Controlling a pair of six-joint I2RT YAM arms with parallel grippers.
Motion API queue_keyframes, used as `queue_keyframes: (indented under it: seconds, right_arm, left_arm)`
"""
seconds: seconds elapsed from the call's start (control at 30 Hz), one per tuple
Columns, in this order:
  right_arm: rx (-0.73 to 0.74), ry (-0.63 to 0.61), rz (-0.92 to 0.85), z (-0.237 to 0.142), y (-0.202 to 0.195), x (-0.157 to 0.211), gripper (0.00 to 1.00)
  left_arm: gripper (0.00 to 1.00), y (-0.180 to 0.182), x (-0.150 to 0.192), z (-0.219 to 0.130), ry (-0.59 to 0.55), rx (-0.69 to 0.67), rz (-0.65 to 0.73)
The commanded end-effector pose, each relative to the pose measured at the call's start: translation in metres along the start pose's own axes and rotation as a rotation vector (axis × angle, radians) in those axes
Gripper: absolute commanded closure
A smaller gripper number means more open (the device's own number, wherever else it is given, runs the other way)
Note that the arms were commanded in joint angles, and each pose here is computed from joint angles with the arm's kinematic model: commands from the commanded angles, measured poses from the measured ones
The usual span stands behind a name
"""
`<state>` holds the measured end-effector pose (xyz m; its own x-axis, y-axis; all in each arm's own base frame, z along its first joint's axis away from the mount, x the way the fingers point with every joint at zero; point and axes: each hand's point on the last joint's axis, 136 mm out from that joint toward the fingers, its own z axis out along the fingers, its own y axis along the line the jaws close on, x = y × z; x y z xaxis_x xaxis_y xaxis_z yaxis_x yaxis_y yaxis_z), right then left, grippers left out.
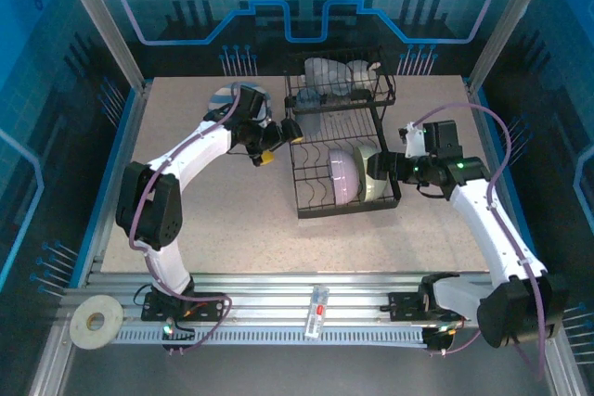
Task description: Unload the mixed dishes from the dish rack
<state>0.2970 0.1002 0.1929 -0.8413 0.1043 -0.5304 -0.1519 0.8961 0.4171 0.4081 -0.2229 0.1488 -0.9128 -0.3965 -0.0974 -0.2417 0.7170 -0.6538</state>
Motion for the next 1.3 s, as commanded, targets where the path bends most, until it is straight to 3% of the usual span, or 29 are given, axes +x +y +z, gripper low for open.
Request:
queue_keyframes:
  seconds: [0.0,0.33,1.27]
  right_arm:
    - [-0.022,0.018,-0.067,0.011,0.002,0.001,0.0]
    - [-0.029,0.064,-0.063,0.031,-0.006,-0.002,0.0]
    - [-0.037,0.107,-0.025,0.057,-0.013,-0.013,0.0]
  left_arm:
    - [0.01,-0.033,-0.001,-0.015,-0.001,0.139,0.026]
    - [0.01,-0.062,0.003,-0.031,0.006,0.279,0.097]
    - [0.01,-0.062,0.007,-0.038,-0.003,0.287,0.09]
